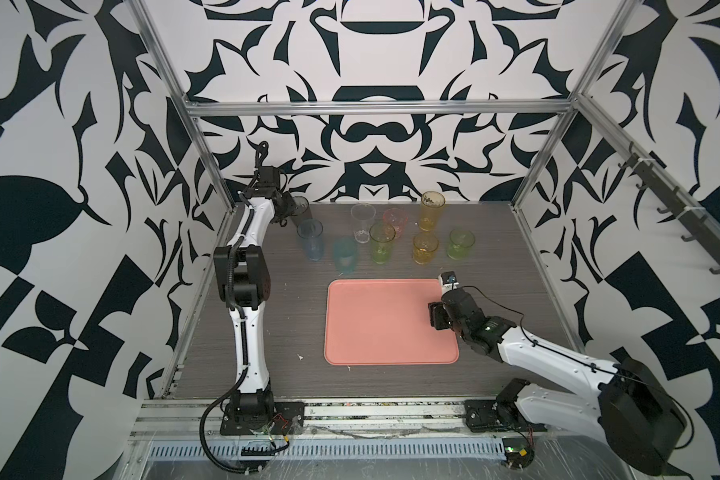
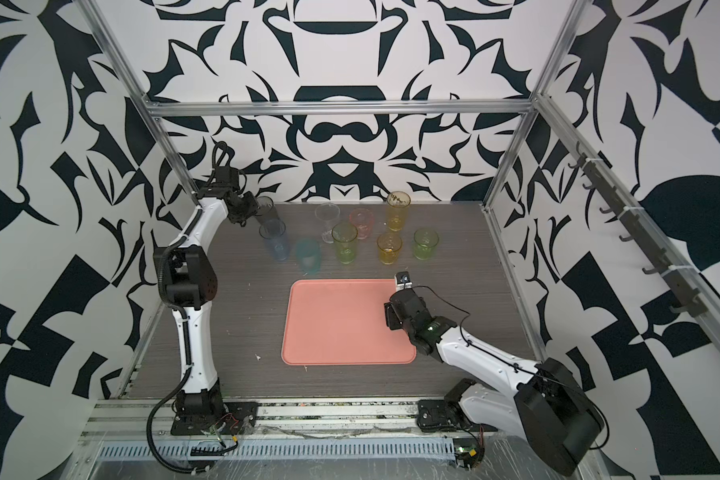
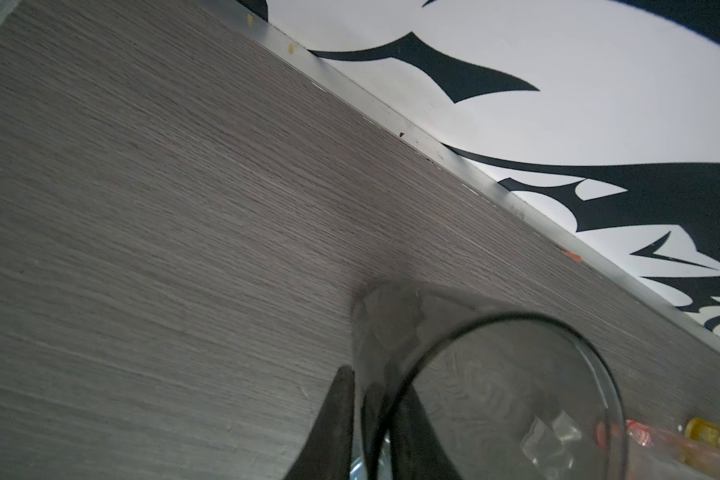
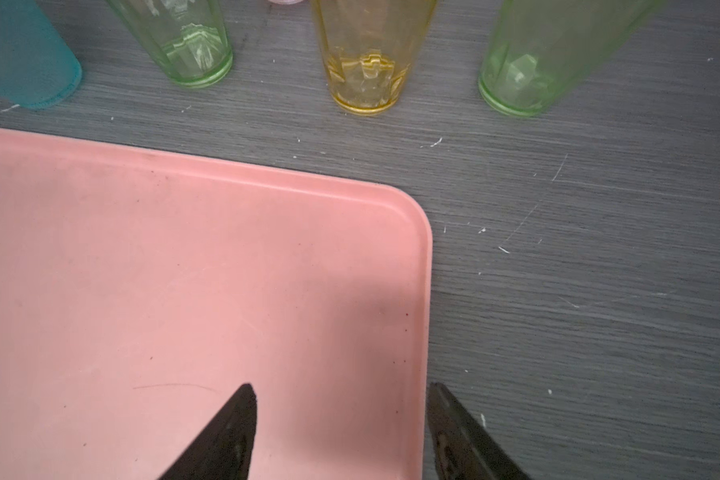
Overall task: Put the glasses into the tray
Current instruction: 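Lower the open left gripper around the grey glass and close it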
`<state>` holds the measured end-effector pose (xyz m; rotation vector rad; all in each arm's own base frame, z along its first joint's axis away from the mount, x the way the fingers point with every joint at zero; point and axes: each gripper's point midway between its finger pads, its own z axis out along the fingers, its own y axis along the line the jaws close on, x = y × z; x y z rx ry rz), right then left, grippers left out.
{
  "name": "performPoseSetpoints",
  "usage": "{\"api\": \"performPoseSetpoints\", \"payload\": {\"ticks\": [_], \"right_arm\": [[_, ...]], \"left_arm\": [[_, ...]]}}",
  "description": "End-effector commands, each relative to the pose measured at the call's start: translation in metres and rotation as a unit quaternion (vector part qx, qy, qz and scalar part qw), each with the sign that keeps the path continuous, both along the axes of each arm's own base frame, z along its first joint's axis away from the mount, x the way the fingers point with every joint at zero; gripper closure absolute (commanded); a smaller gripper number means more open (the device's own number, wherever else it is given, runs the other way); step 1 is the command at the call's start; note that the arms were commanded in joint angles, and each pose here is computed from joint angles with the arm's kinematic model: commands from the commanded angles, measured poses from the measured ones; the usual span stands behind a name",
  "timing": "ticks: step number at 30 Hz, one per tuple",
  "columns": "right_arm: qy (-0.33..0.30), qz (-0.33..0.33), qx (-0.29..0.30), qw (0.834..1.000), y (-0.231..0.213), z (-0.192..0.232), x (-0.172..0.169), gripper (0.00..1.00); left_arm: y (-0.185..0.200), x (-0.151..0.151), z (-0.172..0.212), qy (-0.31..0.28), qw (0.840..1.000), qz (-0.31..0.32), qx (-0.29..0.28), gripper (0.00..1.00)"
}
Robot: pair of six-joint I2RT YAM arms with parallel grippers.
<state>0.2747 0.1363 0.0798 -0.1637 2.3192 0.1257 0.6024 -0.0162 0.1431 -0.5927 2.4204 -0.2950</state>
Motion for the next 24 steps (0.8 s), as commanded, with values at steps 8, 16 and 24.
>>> {"api": "performPoseSetpoints", "payload": {"ticks": [8,16,24], "right_arm": [[-0.018,-0.001,0.007,1.000,0.005,0.015,0.009,0.32],[-0.015,-0.001,0.007,1.000,0.005,0.014,0.009,0.33],[-0.016,0.000,0.010,1.000,0.006,0.015,0.009,0.33]], "left_arm": [[0.011,-0.013,0.013,0.007,1.000,0.004,0.004,0.90],[0.026,-0.038,0.027,0.015,0.999,0.031,0.006,0.93],[0.054,-0.096,0.051,0.048,0.994,0.074,0.063,0.95]]}}
